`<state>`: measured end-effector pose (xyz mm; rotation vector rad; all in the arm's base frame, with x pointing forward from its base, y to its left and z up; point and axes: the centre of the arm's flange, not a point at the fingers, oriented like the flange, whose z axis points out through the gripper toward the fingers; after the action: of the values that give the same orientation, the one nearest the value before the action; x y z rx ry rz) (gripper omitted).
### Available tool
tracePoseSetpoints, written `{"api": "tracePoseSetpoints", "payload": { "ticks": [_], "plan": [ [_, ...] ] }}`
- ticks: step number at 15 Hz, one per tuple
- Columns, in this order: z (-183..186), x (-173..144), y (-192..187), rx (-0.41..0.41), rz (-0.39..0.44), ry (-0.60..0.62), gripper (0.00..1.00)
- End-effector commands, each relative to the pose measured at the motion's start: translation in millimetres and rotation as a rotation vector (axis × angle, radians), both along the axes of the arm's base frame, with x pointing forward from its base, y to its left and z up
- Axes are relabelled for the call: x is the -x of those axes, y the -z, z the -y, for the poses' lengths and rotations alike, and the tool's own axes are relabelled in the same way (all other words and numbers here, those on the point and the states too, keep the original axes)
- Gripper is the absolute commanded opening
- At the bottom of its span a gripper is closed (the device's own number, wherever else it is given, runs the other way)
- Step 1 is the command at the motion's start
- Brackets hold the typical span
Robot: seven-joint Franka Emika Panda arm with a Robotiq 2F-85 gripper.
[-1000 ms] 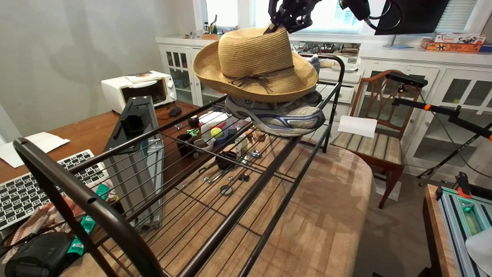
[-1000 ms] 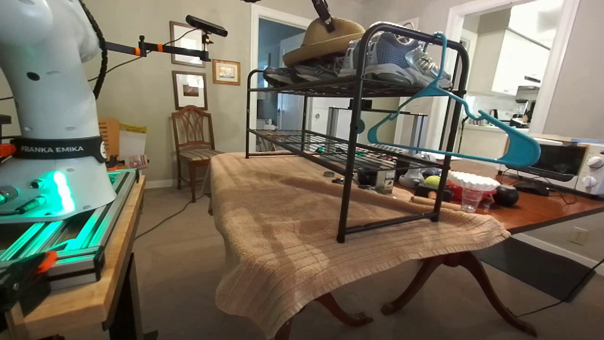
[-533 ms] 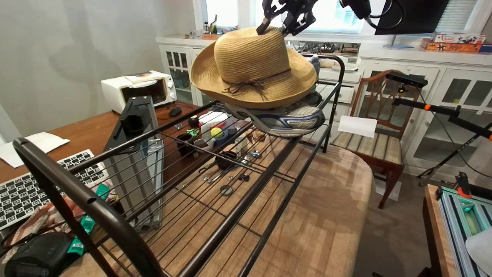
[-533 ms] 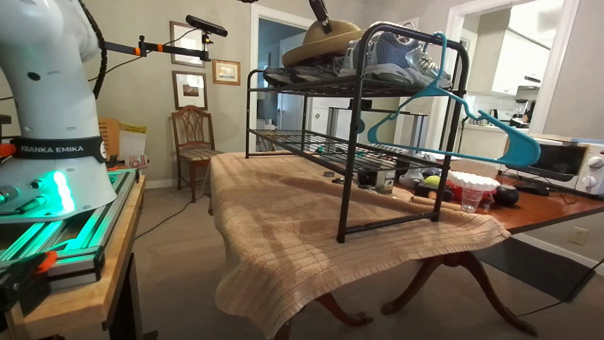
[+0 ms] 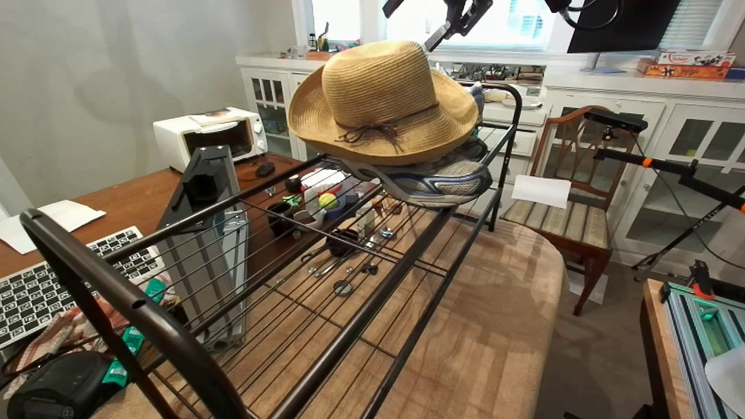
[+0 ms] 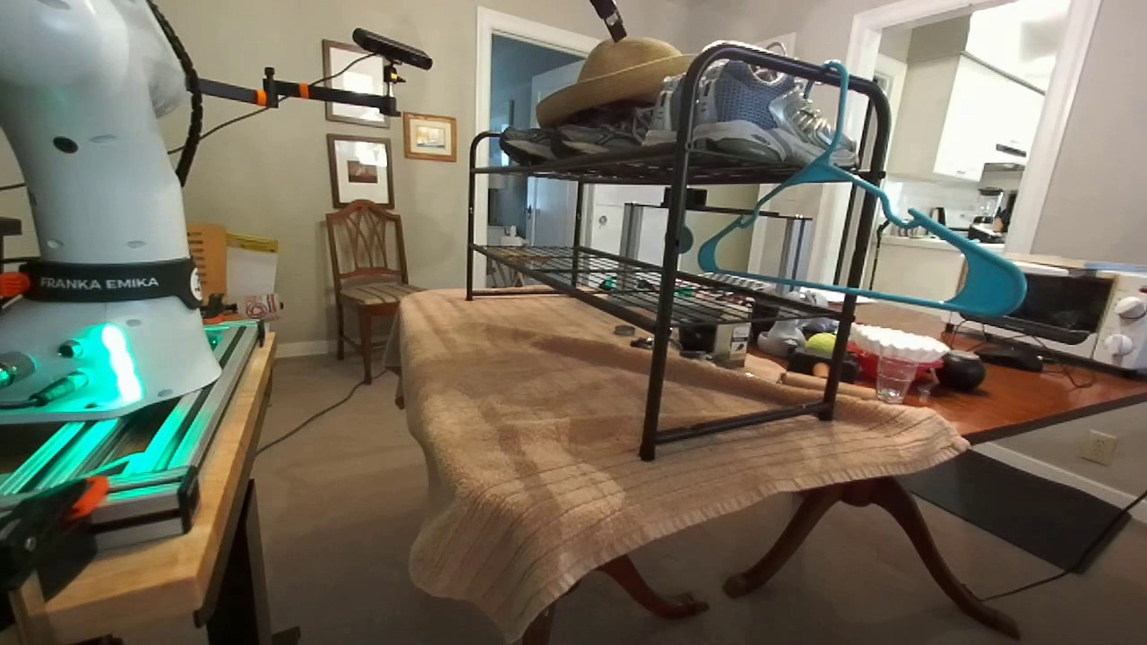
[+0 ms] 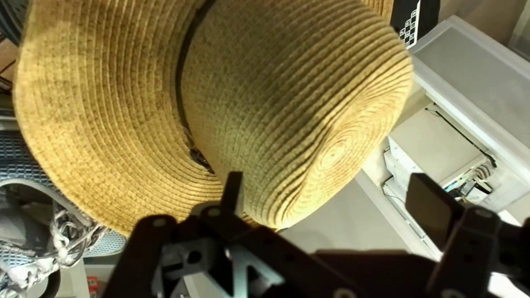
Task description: Pick up the beige hat and put in on top of the shoes
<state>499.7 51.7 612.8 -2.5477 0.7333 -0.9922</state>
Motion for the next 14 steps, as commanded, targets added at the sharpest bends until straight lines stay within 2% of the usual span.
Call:
{"api": "tracePoseSetpoints", "payload": {
  "ticks": [1,7,14],
  "plan": [
    [1,12,-13,0.075,-0.018,-0.044,1.00],
    [6,30,-23,0.186,-0.091,-0.173,1.00],
    [1,58,-35,0.283,-0.110,-0.278,1.00]
  ]
}}
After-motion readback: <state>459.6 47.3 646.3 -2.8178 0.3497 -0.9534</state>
